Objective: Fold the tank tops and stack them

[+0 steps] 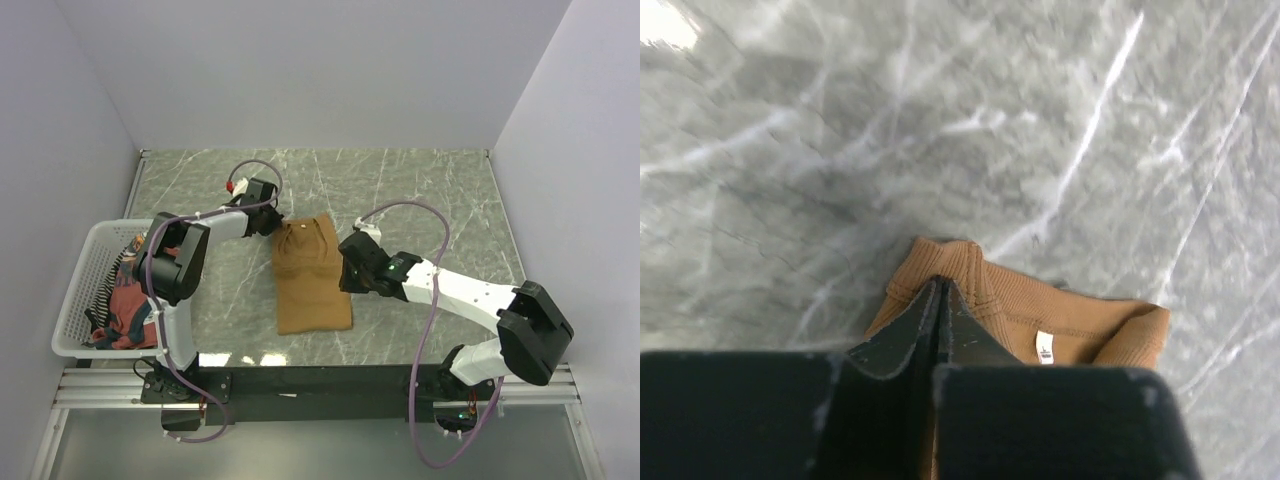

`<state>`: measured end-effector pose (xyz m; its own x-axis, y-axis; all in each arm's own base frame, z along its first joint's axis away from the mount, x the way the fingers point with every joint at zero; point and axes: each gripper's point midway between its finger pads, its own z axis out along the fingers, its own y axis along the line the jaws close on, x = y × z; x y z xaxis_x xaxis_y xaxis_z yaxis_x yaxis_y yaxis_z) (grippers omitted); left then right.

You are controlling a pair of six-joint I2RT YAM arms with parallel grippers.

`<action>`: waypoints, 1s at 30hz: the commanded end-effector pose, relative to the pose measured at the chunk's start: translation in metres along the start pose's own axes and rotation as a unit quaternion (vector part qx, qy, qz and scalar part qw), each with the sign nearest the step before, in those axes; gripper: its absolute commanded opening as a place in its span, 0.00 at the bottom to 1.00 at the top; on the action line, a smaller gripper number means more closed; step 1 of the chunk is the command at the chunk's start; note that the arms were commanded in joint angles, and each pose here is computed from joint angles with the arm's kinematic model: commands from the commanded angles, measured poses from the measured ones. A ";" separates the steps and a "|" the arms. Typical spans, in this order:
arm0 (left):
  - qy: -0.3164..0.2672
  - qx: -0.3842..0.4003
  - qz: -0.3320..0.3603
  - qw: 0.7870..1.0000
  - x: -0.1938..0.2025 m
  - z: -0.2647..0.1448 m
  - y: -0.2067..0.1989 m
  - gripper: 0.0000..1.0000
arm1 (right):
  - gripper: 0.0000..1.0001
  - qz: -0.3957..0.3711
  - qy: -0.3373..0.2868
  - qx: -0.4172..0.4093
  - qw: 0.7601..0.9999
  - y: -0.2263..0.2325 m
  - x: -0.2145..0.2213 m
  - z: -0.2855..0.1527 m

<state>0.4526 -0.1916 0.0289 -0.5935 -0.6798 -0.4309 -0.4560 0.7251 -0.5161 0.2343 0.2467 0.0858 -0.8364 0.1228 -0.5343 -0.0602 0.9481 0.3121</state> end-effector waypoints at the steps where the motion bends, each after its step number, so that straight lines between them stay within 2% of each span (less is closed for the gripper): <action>1: -0.039 -0.039 -0.003 0.998 -0.020 0.007 0.009 0.07 | 0.29 0.012 -0.011 -0.013 1.000 -0.001 -0.001 -0.002; 3: -0.038 -0.014 0.011 0.999 -0.025 0.007 -0.008 0.11 | 0.33 0.012 -0.009 -0.013 1.000 -0.003 0.002 -0.001; 7: -0.047 0.042 0.029 0.998 -0.038 -0.009 -0.041 0.25 | 0.39 0.012 -0.017 -0.012 1.000 -0.004 -0.001 -0.007; 12: -0.060 0.102 0.046 0.992 -0.055 -0.056 -0.072 0.44 | 0.42 0.021 -0.013 -0.010 1.000 -0.010 0.004 -0.012; 15: -0.066 0.095 0.046 0.992 -0.049 -0.091 -0.068 0.48 | 0.43 0.038 0.002 -0.011 0.999 -0.020 0.021 -0.013; 16: -0.050 0.060 0.050 0.996 -0.033 -0.095 -0.044 0.49 | 0.43 0.045 0.003 -0.016 0.999 -0.021 0.025 -0.015; 17: -0.065 0.061 0.038 0.995 -0.036 -0.116 -0.042 0.49 | 0.44 0.052 0.010 -0.032 0.998 -0.018 0.030 -0.017; 18: -0.060 0.057 0.042 0.996 -0.022 -0.126 -0.038 0.49 | 0.44 0.059 0.025 -0.031 0.997 -0.024 0.043 -0.014; 19: -0.043 0.021 0.050 0.998 -0.001 -0.128 -0.007 0.49 | 0.44 0.064 0.028 -0.040 0.997 -0.023 0.048 -0.016; 20: -0.056 0.028 0.039 0.997 0.000 -0.147 -0.005 0.49 | 0.44 0.067 0.035 -0.043 0.996 -0.027 0.057 -0.014; 21: -0.047 0.028 0.053 0.997 0.021 -0.156 0.000 0.50 | 0.44 0.075 0.043 -0.052 0.995 -0.025 0.062 -0.016; 22: -0.035 0.004 0.060 0.998 0.038 -0.157 0.025 0.50 | 0.45 0.077 0.046 -0.059 0.994 -0.023 0.066 -0.018; 24: -0.024 0.006 0.054 0.998 0.062 -0.179 0.040 0.51 | 0.46 0.090 0.053 -0.075 0.992 -0.021 0.076 -0.017; 25: -0.011 -0.011 0.045 0.999 0.078 -0.178 0.064 0.52 | 0.47 0.093 0.057 -0.078 0.991 -0.021 0.079 -0.017; 27: 0.004 0.005 0.041 0.999 0.096 -0.196 0.076 0.53 | 0.48 0.102 0.060 -0.085 0.989 -0.021 0.085 -0.014; 28: 0.018 -0.004 0.045 0.999 0.109 -0.194 0.096 0.55 | 0.48 0.107 0.061 -0.087 0.989 -0.022 0.087 -0.012; 30: 0.036 0.019 0.031 0.999 0.123 -0.205 0.099 0.58 | 0.48 0.116 0.066 -0.096 0.986 -0.019 0.091 -0.010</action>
<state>0.2193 -0.1876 0.0835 -0.6881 -0.5646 -0.4558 -0.3314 0.8033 -0.4948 0.1488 0.2159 0.0256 -0.9142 0.2234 -0.3382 0.0467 0.8869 0.4597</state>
